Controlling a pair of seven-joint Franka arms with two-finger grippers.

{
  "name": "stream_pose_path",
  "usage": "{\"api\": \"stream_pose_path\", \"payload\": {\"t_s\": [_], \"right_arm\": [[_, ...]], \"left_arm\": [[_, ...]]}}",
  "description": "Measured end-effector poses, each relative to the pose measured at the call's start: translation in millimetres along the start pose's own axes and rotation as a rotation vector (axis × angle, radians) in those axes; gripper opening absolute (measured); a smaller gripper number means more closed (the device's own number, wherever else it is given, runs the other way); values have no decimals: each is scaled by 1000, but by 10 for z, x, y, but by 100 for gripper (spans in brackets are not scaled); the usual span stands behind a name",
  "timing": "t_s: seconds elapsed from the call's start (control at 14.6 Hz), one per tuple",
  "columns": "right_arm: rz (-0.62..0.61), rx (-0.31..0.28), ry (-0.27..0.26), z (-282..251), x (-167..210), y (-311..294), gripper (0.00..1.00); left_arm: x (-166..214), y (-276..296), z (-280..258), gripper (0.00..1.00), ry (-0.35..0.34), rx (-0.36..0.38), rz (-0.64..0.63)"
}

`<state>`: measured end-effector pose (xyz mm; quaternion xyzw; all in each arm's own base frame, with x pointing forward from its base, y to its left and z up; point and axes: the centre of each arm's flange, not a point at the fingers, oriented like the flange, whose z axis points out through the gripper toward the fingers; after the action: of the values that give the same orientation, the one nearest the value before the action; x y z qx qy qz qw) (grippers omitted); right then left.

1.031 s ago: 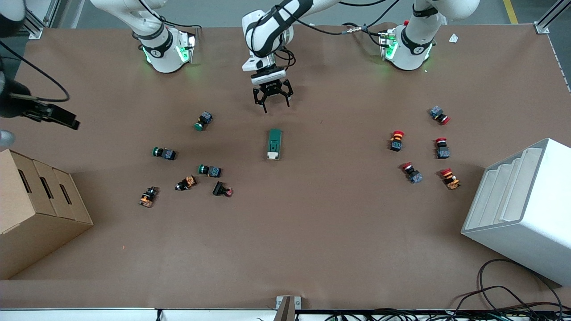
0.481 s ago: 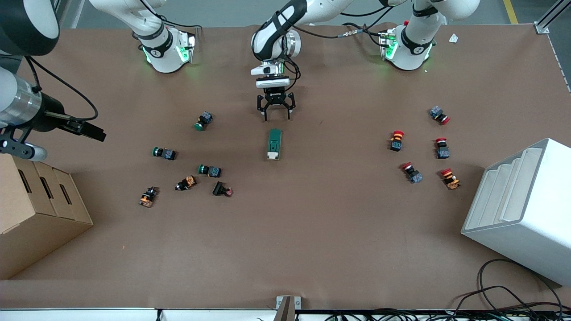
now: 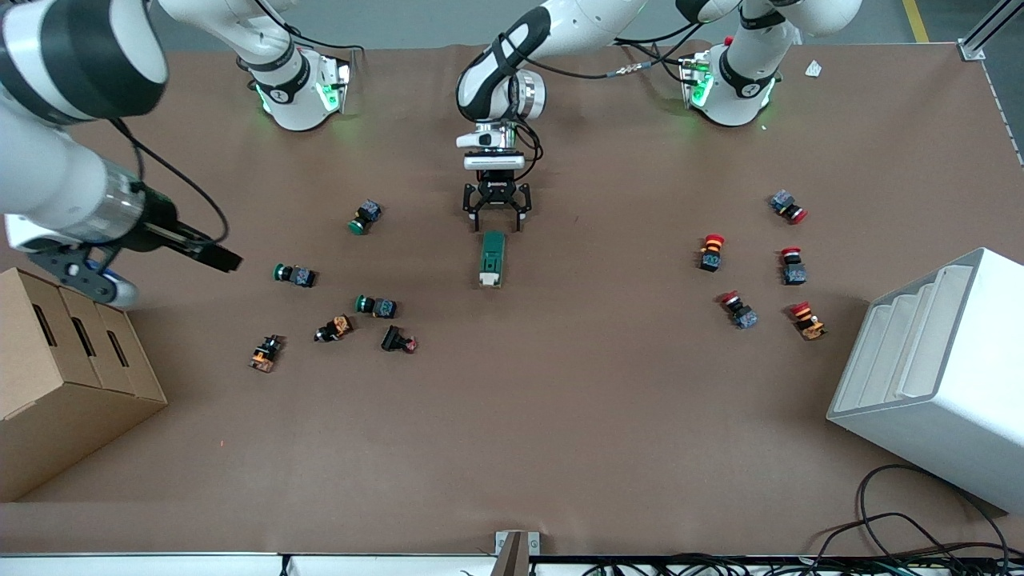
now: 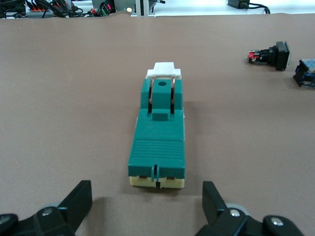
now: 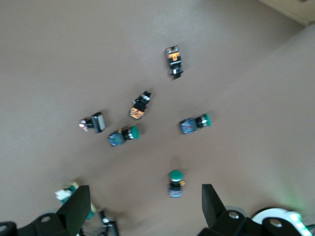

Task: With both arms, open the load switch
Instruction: 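Lower the left gripper onto the switch while the right gripper reaches the handle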

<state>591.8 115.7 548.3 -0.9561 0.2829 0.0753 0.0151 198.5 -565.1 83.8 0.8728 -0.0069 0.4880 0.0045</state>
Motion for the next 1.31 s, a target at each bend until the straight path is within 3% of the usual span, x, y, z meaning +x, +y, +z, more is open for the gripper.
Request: {"api": "stream_pose_path", "payload": {"t_s": [0.62,1.03,1.31], "right_arm": [[294,-23,0,965,-445,-1126,100],[475,-60,-19,1508,-585,-1501,100],[581,-65,-1,1932,-851,-1908,100]], "left_arm": [[-21,-20,44,99,23,-24,18],[-27,-43,107,100,46,-41,36],[-36,-46,112,100,52,-44,41]]}}
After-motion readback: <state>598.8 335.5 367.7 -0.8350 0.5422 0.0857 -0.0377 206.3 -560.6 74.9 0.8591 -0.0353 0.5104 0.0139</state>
